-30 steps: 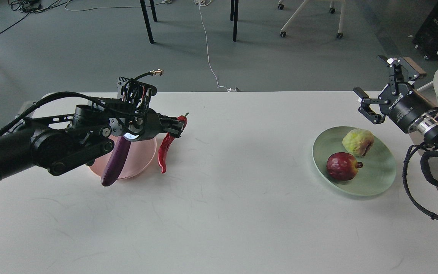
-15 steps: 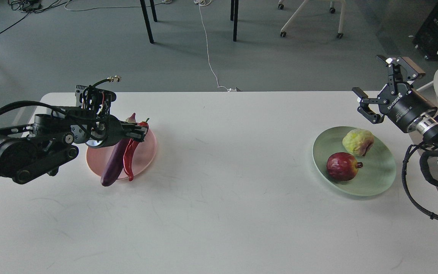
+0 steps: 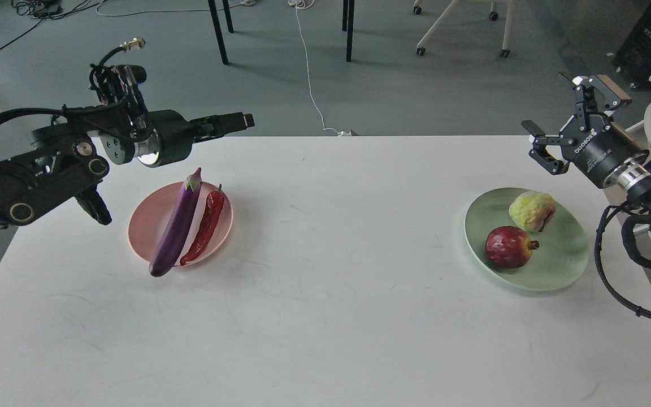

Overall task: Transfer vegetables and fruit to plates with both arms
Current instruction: 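Open the left gripper and raise it away from the pink plate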

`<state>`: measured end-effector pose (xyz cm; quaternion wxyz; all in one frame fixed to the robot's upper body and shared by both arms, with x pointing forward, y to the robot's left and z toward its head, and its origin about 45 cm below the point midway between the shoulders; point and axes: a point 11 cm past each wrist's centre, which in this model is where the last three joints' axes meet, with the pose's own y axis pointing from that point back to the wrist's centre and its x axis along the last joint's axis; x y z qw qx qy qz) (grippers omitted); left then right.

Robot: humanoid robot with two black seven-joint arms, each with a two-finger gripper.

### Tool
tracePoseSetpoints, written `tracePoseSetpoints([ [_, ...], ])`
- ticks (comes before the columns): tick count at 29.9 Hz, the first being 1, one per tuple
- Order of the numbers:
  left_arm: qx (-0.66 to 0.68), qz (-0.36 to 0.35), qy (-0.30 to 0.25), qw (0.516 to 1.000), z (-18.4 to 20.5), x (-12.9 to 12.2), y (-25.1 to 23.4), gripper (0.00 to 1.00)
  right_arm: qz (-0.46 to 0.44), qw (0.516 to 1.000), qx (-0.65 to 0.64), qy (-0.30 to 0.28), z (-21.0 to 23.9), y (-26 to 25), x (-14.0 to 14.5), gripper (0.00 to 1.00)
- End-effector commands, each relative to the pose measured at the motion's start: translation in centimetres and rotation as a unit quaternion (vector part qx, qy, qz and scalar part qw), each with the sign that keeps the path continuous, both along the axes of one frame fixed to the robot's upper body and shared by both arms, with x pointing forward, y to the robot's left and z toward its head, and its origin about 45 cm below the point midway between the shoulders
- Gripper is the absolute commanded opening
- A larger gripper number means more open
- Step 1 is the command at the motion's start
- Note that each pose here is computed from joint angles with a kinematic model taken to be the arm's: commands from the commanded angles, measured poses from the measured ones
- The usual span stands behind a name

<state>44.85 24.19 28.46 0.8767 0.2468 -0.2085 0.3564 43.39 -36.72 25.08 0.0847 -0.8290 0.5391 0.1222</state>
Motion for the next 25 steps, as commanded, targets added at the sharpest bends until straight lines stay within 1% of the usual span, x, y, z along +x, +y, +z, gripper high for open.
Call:
tracePoseSetpoints([
  [1,-0.134,0.038,0.009,0.990,0.4,-0.1,0.7,0.98,0.025,0.999,0.021,-0.008,0.6,2.8,0.7,0.96],
  [5,-0.251,0.086,0.024,0.964,-0.6,-0.6,1.6,0.98,0.057,0.997,0.055,-0.010,1.1,6.0,0.6,0.96],
  [9,-0.361,0.161,0.050,0.917,-2.6,-1.2,3.8,0.98,0.029,0.998,0.053,0.001,0.2,5.7,0.7,0.96],
  [12,-0.408,0.199,0.065,0.889,-4.7,-2.3,4.9,0.98,0.018,0.998,0.050,0.014,-1.1,5.7,0.3,0.98],
  [20,-0.448,0.229,0.111,0.857,-9.7,-5.0,3.9,0.98,0.011,0.997,0.074,0.025,-2.6,5.4,-0.8,0.99],
  [25,-0.440,0.224,0.112,0.862,-10.4,-5.4,3.1,0.98,0.000,0.997,0.065,0.033,-3.0,3.9,-1.5,0.99],
])
